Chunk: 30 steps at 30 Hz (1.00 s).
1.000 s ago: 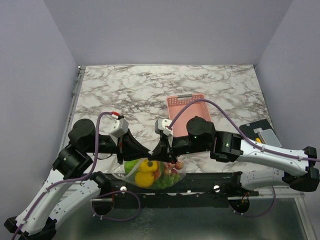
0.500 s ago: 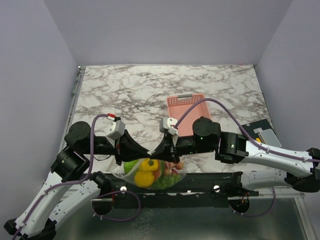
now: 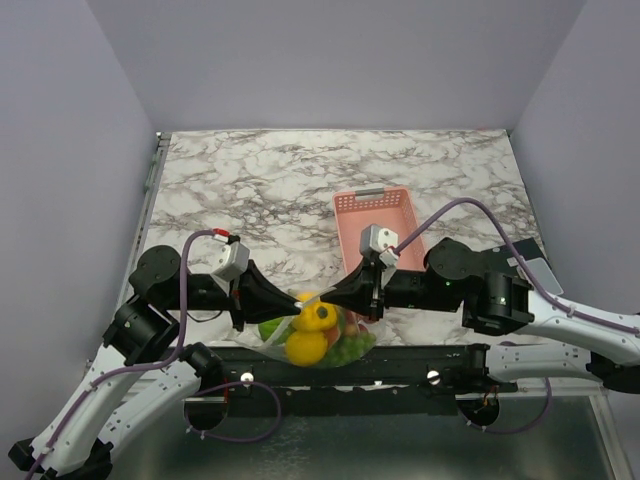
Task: Place the food in the zip-top bag and seal the zipper
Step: Zip the zipper food storage bag at the center of the board.
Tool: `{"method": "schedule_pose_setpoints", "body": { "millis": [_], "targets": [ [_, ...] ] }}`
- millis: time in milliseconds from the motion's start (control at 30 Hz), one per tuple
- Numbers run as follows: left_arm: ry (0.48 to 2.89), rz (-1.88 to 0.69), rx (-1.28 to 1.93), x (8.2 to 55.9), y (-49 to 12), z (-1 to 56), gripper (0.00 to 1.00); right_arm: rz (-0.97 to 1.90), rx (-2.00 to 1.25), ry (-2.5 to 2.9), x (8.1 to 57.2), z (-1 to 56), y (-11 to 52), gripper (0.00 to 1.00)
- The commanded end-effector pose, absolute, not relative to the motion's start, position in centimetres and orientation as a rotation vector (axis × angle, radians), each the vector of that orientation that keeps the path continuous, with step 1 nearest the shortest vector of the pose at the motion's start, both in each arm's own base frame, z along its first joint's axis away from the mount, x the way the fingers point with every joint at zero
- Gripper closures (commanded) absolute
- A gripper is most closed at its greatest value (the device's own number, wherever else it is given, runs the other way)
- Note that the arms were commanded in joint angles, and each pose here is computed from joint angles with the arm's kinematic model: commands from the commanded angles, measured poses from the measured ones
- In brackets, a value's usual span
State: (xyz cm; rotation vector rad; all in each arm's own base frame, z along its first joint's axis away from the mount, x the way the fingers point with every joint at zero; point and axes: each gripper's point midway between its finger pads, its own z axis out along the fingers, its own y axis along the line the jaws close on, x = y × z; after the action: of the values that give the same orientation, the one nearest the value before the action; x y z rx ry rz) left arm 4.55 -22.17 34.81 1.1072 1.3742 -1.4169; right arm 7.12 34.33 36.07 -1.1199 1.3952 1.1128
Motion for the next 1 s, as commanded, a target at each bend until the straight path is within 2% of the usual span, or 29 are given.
{"method": "schedule_pose_setpoints", "body": {
  "millis": [0,467,967],
  "targets": [
    [1.407,-1.452,1.115,3.6,-21.8,33.9,1.00,1.001,-0.849,1.303,10.6,41.2,31.8,0.99],
    [1.427,-1.431,1.051,3.8,-21.4,33.9,1.00,0.716,-0.610,1.424,15.7,39.7,27.9,0.99],
    [1.462,-1.398,0.968,4.6,-21.1,33.8,1.00,0.526,-0.461,1.425,18.5,39.7,25.2,0.99]
  ]
}}
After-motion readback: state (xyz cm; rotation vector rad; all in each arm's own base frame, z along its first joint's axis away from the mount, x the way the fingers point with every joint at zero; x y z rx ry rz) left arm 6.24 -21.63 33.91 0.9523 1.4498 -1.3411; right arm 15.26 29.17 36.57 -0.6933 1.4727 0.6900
